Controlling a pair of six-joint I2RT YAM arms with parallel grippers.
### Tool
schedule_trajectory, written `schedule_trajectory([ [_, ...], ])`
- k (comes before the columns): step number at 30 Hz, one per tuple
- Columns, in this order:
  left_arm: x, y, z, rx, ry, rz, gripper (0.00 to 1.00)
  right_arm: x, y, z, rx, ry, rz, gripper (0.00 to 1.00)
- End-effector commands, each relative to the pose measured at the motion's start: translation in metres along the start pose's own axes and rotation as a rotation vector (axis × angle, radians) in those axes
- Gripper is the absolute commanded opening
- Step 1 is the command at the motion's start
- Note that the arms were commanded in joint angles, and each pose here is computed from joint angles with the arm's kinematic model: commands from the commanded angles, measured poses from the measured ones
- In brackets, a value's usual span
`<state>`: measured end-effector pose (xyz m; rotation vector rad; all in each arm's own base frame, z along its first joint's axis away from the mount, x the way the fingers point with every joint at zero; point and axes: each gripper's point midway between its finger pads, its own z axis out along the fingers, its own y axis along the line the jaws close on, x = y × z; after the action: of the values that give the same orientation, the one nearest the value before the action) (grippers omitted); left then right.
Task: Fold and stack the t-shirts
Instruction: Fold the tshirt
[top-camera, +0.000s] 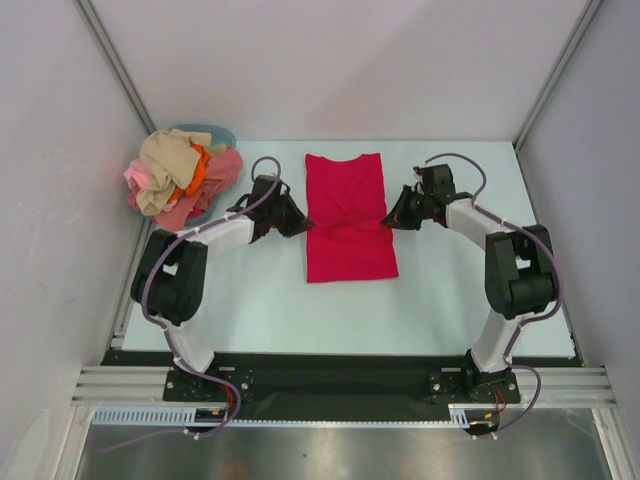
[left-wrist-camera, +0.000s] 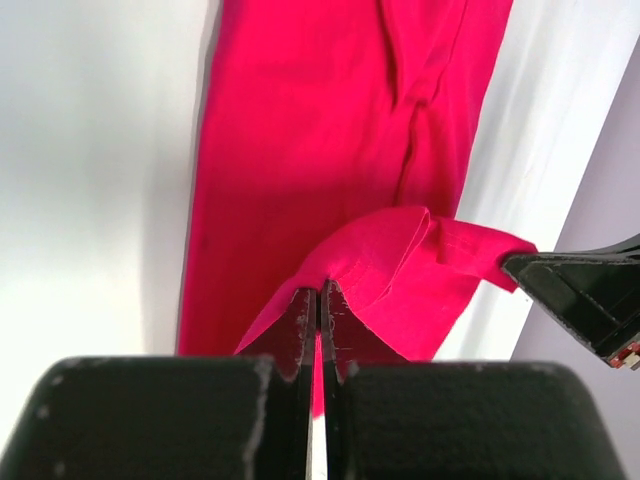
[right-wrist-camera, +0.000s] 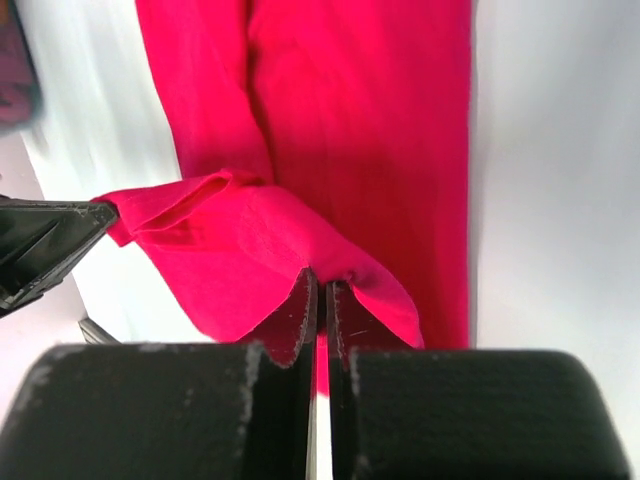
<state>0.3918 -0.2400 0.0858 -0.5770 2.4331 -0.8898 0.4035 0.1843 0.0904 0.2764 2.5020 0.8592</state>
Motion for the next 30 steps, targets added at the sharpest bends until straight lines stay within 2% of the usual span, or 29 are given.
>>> schedule_trajectory([
  [1, -0.024, -0.022, 0.005, 0.073, -0.014, 0.036, 0.0, -0.031, 0.014, 0.005, -0.067, -0.041, -0.042, 0.0],
  [15, -0.044, -0.011, 0.041, 0.052, 0.012, -0.005, 0.0, -0.056, -0.002, 0.036, -0.117, -0.006, -0.019, 0.0],
  [30, -0.055, 0.001, 0.055, 0.034, 0.02, -0.026, 0.01, -0.063, -0.017, 0.048, -0.134, 0.014, 0.013, 0.0],
])
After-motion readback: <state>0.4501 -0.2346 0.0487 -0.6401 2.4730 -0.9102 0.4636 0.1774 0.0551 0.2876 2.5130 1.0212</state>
